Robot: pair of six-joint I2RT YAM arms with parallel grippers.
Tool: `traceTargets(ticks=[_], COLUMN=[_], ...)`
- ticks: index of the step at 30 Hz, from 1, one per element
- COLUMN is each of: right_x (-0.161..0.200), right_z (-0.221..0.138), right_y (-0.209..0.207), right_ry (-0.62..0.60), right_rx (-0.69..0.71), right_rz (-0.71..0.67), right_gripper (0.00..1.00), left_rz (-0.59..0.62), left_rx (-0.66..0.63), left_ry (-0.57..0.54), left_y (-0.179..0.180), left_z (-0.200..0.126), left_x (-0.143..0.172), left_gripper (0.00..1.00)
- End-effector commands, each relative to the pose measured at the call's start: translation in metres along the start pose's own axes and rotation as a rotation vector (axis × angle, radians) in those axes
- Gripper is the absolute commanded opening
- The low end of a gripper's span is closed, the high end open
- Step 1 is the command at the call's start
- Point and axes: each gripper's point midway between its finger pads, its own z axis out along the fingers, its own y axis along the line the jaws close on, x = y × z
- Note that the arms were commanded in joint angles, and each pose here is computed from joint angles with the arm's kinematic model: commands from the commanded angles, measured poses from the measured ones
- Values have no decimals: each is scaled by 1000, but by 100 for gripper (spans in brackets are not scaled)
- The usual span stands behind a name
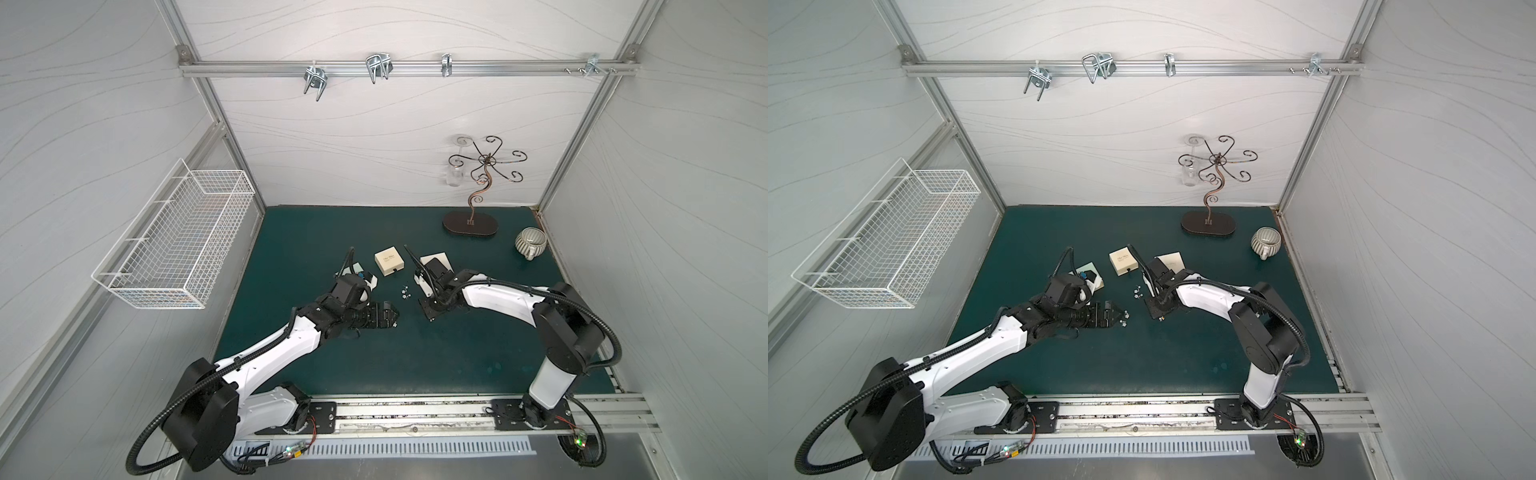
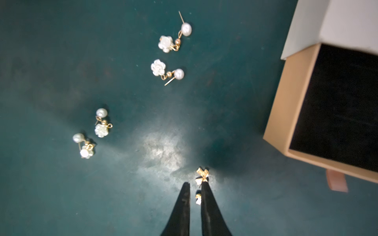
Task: Place the earrings into the drawer-style jewelry box
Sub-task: Pick up the earring from the center of the board.
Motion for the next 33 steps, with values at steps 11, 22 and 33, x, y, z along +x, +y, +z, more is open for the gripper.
traceTargets(ticks=[11, 22, 33], right_x=[8, 11, 13], right_z=[7, 11, 15], right_y=[-1, -1, -1], right_ry=[40, 50, 53], right_rx=[26, 25, 32], right_rz=[-39, -39, -42], right_gripper=[10, 10, 2], left_rz=[-15, -17, -25], left_rx=[48, 46, 38], left_ry=[-29, -33, -39], left_y=[-11, -10, -8], left_z=[0, -1, -3], left_x=[-11, -10, -9], left_gripper=[99, 99, 99])
